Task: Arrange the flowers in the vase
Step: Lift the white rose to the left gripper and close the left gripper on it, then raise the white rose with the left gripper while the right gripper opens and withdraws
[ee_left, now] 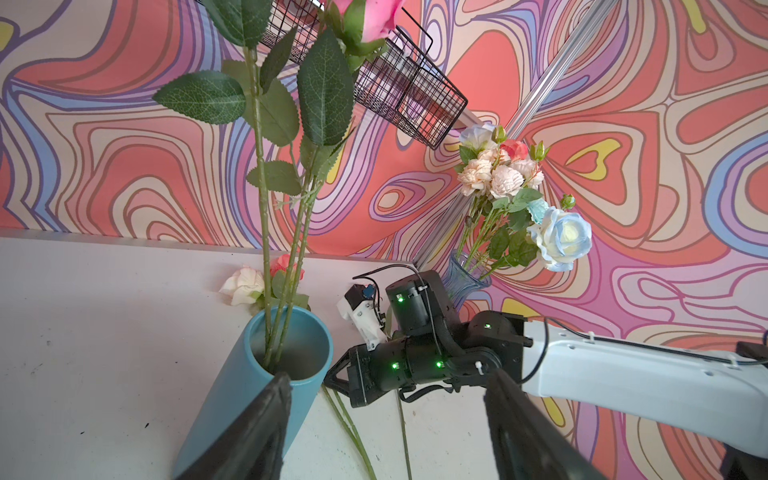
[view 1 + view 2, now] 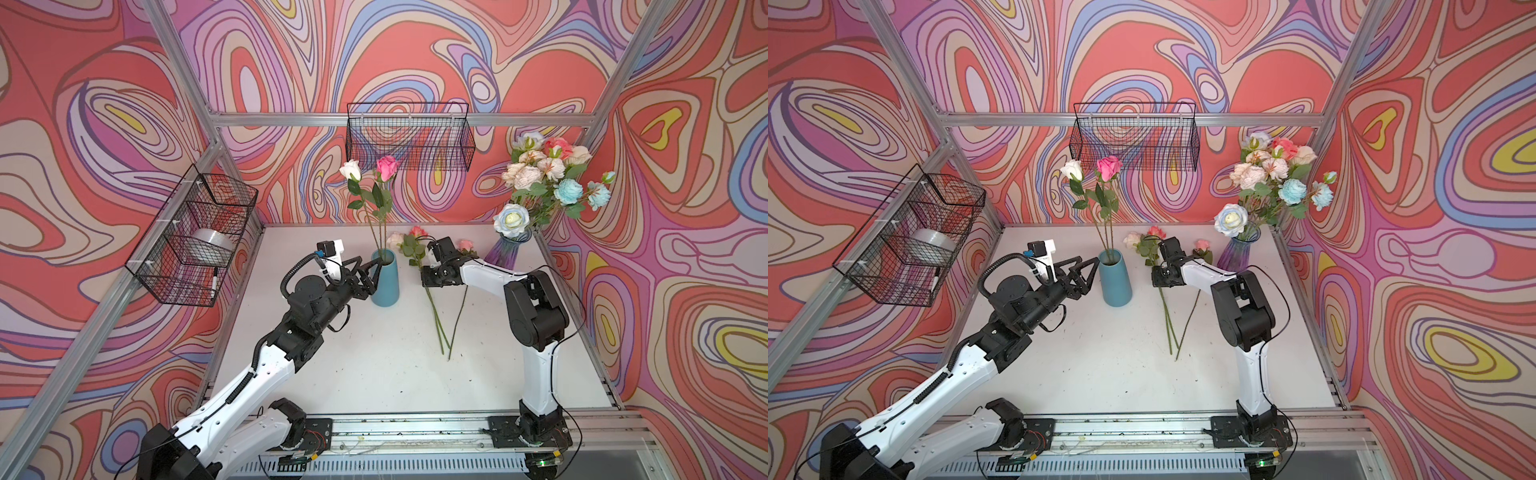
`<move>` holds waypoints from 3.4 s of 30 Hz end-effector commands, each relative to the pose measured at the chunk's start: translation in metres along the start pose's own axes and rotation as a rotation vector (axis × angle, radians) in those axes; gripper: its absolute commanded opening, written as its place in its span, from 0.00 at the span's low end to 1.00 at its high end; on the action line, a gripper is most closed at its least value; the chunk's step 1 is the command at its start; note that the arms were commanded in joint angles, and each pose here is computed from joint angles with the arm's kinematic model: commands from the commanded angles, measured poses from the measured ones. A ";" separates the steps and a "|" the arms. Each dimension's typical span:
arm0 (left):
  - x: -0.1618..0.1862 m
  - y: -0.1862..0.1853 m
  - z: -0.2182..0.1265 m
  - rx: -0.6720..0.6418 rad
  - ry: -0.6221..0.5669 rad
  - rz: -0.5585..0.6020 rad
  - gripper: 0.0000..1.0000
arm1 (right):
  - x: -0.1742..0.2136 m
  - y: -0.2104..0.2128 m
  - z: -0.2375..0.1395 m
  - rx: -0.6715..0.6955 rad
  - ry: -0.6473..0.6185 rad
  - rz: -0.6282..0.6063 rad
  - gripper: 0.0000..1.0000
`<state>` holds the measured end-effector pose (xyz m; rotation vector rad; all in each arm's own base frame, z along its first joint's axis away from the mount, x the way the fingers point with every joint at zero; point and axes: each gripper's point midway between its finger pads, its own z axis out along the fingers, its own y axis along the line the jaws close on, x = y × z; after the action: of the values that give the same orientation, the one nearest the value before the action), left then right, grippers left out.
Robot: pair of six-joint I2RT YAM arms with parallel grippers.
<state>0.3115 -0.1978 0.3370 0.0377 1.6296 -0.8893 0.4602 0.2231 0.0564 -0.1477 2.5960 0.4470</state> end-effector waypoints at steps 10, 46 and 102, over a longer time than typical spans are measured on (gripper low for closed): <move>-0.009 -0.007 -0.002 0.019 -0.020 0.037 0.75 | -0.023 0.024 -0.102 -0.087 -0.240 0.044 0.00; 0.039 -0.075 0.014 0.415 0.159 -0.011 0.55 | 0.044 0.190 -0.278 -0.594 -0.608 -0.347 0.00; -0.227 -0.112 -0.003 0.032 -0.599 0.505 0.00 | 0.039 0.013 -0.294 0.242 -0.875 0.040 0.49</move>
<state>0.3127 -0.1916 0.5702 0.2420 1.0398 -0.5670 0.2934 0.1436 0.2881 0.1336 1.7605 0.1782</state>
